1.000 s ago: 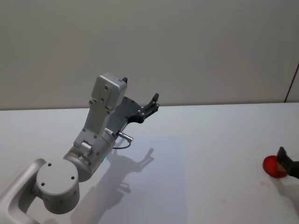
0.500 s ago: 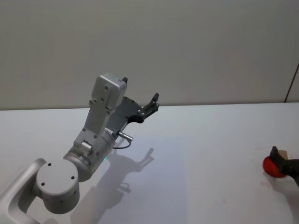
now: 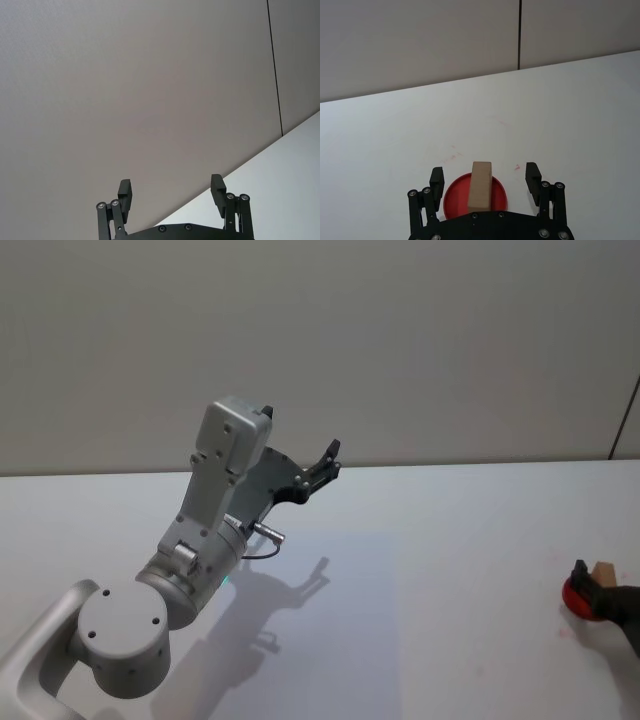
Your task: Use the one hand to pick up the stamp and affix it onto the A4 paper.
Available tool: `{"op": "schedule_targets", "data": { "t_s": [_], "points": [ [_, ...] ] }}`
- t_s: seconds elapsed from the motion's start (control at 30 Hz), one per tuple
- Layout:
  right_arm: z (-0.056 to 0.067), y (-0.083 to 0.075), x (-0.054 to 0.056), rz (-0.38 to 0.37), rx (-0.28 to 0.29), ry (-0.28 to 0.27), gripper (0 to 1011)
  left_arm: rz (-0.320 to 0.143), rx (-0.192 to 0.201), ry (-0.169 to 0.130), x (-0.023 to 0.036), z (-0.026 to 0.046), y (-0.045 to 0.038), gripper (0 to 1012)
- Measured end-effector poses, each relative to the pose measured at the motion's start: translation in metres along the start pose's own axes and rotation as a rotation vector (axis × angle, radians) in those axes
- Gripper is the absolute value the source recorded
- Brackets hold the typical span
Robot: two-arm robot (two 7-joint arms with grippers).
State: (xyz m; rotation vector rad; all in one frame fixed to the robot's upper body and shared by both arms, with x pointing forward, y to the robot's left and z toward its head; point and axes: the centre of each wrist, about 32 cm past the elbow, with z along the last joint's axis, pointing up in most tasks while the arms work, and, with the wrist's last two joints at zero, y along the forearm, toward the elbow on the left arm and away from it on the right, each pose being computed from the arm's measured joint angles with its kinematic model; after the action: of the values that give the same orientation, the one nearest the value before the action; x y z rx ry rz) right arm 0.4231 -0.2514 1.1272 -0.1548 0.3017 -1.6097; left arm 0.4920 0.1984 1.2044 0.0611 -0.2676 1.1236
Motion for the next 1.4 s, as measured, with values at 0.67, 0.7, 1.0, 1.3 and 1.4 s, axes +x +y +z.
{"op": "schedule_targets", "data": {
  "t_s": [0.67,0.7,1.0,1.3,1.4],
  "points": [
    [-0.0073,0.002,-0.0029,-0.011,-0.018,-0.002,881,0.0,0.0,0.0,0.0,0.0,0.0,1001],
    [-0.0075,0.002,-0.0029,-0.012,-0.018,-0.002,862,0.0,0.0,0.0,0.0,0.0,0.0,1001],
    [-0.0089,0.0014,-0.0019,-0.024,-0.022,0.001,589,0.0,0.0,0.0,0.0,0.0,0.0,1001],
    [-0.0096,0.0003,-0.0011,-0.03,-0.027,0.009,281,0.0,0.0,0.0,0.0,0.0,0.0,1001],
    [-0.0096,-0.0001,-0.0011,-0.031,-0.027,0.011,236,0.0,0.0,0.0,0.0,0.0,0.0,1001]
  ]
}}
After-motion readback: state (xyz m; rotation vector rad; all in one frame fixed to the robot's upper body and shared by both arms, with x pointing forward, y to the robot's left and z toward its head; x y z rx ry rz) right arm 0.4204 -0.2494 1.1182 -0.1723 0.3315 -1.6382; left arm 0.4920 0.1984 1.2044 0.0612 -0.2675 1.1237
